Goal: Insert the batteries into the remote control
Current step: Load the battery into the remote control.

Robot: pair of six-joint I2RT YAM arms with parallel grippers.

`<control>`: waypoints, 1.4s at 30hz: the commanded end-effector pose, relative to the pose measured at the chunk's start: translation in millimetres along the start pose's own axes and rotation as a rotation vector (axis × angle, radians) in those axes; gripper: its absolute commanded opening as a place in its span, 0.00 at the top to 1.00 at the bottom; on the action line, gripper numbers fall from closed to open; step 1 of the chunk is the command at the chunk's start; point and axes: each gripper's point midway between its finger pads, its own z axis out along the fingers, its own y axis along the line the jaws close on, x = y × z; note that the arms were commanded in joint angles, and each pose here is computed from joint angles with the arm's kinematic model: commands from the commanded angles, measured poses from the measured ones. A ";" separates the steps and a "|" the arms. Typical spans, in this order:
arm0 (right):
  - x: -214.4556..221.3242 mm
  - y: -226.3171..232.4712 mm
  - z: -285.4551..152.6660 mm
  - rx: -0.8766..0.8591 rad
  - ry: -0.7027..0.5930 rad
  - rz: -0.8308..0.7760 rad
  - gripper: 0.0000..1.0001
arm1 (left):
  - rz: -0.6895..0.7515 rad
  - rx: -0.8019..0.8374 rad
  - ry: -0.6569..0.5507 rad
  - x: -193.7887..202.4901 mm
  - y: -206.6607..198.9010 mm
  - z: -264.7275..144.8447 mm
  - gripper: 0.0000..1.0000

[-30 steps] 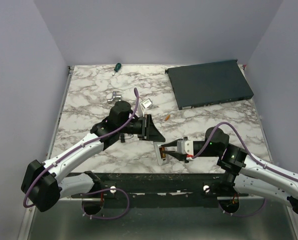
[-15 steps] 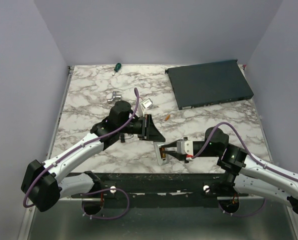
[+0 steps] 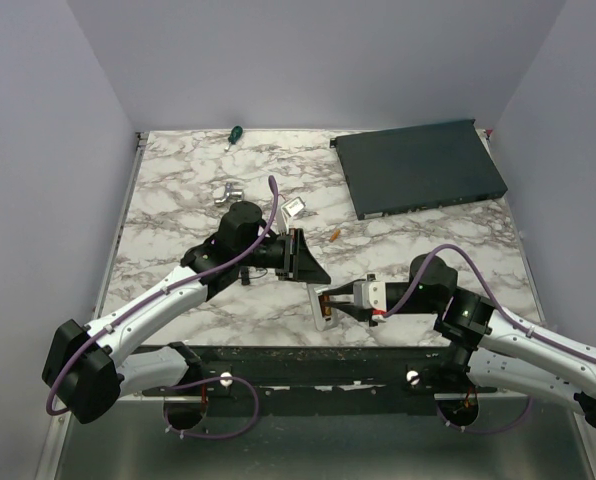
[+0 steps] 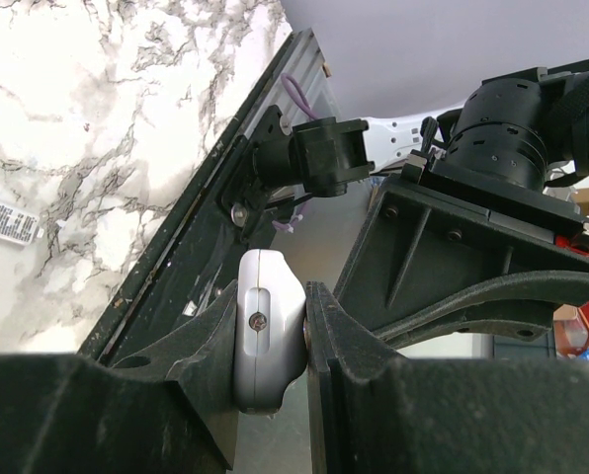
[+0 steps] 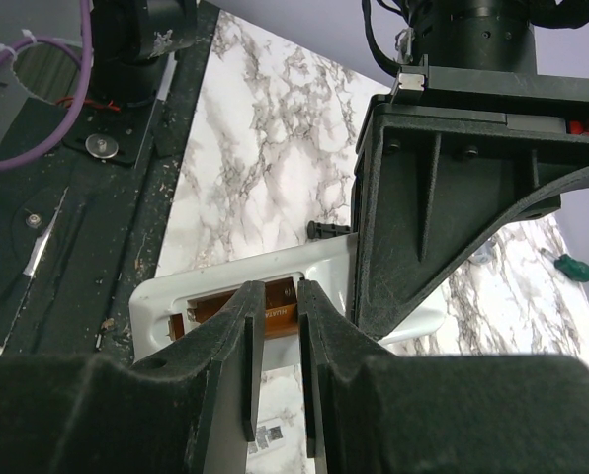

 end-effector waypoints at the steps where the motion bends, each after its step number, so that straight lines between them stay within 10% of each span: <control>1: 5.4 8.7 1.0 -0.041 0.022 0.035 0.74 | 0.064 0.075 -0.005 -8.1 -27.7 -4.1 1.00; 42: 17.6 28.8 2.2 -0.131 0.059 0.094 0.75 | 0.078 0.069 -0.077 -17.0 -33.4 -15.8 1.00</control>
